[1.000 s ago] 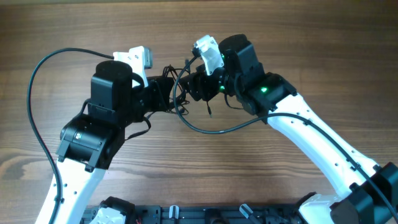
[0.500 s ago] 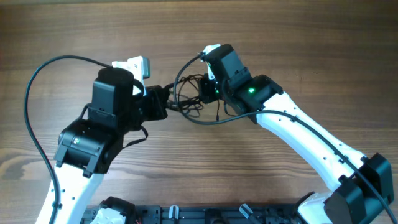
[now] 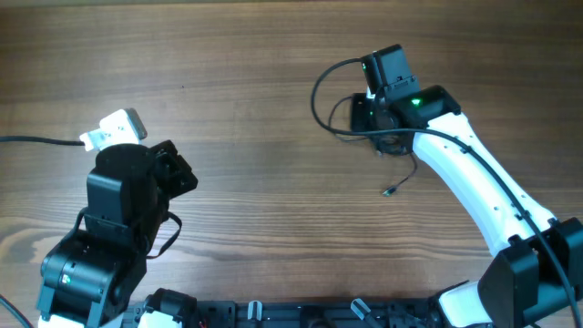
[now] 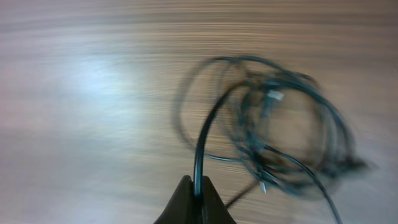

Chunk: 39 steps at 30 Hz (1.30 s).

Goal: Untangle cables

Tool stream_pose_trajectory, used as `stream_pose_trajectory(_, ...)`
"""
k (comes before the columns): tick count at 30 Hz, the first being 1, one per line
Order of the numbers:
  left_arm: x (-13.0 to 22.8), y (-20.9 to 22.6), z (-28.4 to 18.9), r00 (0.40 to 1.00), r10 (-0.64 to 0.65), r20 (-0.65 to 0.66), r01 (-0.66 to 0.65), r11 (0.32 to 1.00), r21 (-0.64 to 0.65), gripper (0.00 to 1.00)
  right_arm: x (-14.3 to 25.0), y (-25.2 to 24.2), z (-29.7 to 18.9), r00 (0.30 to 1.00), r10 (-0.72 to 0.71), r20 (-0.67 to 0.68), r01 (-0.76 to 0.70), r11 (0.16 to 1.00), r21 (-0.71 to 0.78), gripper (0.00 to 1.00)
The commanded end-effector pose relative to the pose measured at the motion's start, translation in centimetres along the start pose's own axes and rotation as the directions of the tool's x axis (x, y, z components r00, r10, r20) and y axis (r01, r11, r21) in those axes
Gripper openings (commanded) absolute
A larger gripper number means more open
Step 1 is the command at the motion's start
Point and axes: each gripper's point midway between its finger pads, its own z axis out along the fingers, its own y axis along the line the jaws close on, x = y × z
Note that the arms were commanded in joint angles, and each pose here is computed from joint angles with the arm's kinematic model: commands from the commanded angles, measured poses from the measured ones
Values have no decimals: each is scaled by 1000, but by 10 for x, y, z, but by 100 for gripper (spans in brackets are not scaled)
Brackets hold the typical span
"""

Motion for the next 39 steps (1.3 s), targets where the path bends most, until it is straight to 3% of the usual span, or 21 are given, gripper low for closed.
stream_pose_trajectory(1,2,-2,4,1000,-10,-25,10,1000,-2,4,19,89,-21,959,-284,22,254,819,-514,4)
stream_pose_trajectory(3,8,-5,12,998,0,-62,0,1000,-1,4,30,149,-67,913,-372,167,350,506,-788,4)
stream_pose_trajectory(4,10,-5,15,997,3,-76,-3,1000,-5,4,34,164,-82,903,-378,206,363,411,-837,4)
stream_pose_trajectory(5,14,-5,19,995,8,-98,-9,1000,-14,4,43,194,-125,872,-378,311,388,147,-910,4)
stream_pose_trajectory(6,17,-4,23,993,12,-115,-15,1000,-26,4,46,208,-146,859,-369,355,391,26,-920,4)
stream_pose_trajectory(8,20,-3,27,991,16,-133,-21,999,-40,4,45,225,-169,844,-356,400,407,-58,-911,5)
stream_pose_trajectory(9,21,-3,28,991,16,-136,-22,999,-42,4,40,230,-170,845,-344,410,422,-41,-906,12)
stream_pose_trajectory(10,21,-3,28,990,16,-138,-22,999,-40,4,29,231,-157,858,-322,399,438,56,-897,15)
stream_pose_trajectory(11,22,-4,28,989,17,-144,-21,999,-33,4,16,225,-132,883,-300,362,433,217,-875,28)
stream_pose_trajectory(12,23,-6,28,988,17,-152,-21,1000,-22,4,2,201,-87,928,-258,269,367,498,-786,64)
stream_pose_trajectory(13,24,-7,28,988,20,-155,-23,1000,-18,4,-5,160,-44,975,-165,147,221,765,-605,87)
stream_pose_trajectory(15,24,-7,28,988,26,-154,-29,999,-17,4,11,97,-11,993,-118,29,121,948,-295,97)
stream_pose_trajectory(17,24,-8,28,987,42,-157,-44,999,-10,4,31,92,-10,979,-201,-34,183,939,-291,98)
stream_pose_trajectory(20,15,1,28,993,43,-108,-49,997,-60,4,78,108,-24,920,-360,-153,260,855,-449,100)
stream_pose_trajectory(24,-3,32,9,987,-161,19,162,973,-163,4,116,122,-32,833,-520,-187,382,787,-485,100)
stream_pose_trajectory(26,16,31,-1,974,-211,-78,202,973,-114,4,115,123,-26,827,-536,-171,436,802,-409,100)
stream_pose_trajectory(28,54,38,-5,947,-208,-246,173,972,-157,4,97,118,-19,886,-438,-149,379,871,-312,100)
stream_pose_trajectory(30,92,60,-4,903,-228,-365,132,954,-269,4,77,105,-12,952,-282,-121,259,950,-176,100)
stream_pose_trajectory(32,151,76,8,794,-300,-528,116,928,-353,4,60,95,-9,988,-133,-82,125,987,-102,100)
stream_pose_trajectory(34,199,87,16,686,-348,-639,89,912,-401,4,58,88,-8,989,-115,-93,105,989,-102,100)
stream_pose_trajectory(39,250,90,31,549,-407,-730,107,901,-421,4,63,81,-8,983,-140,-120,130,988,-85,100)
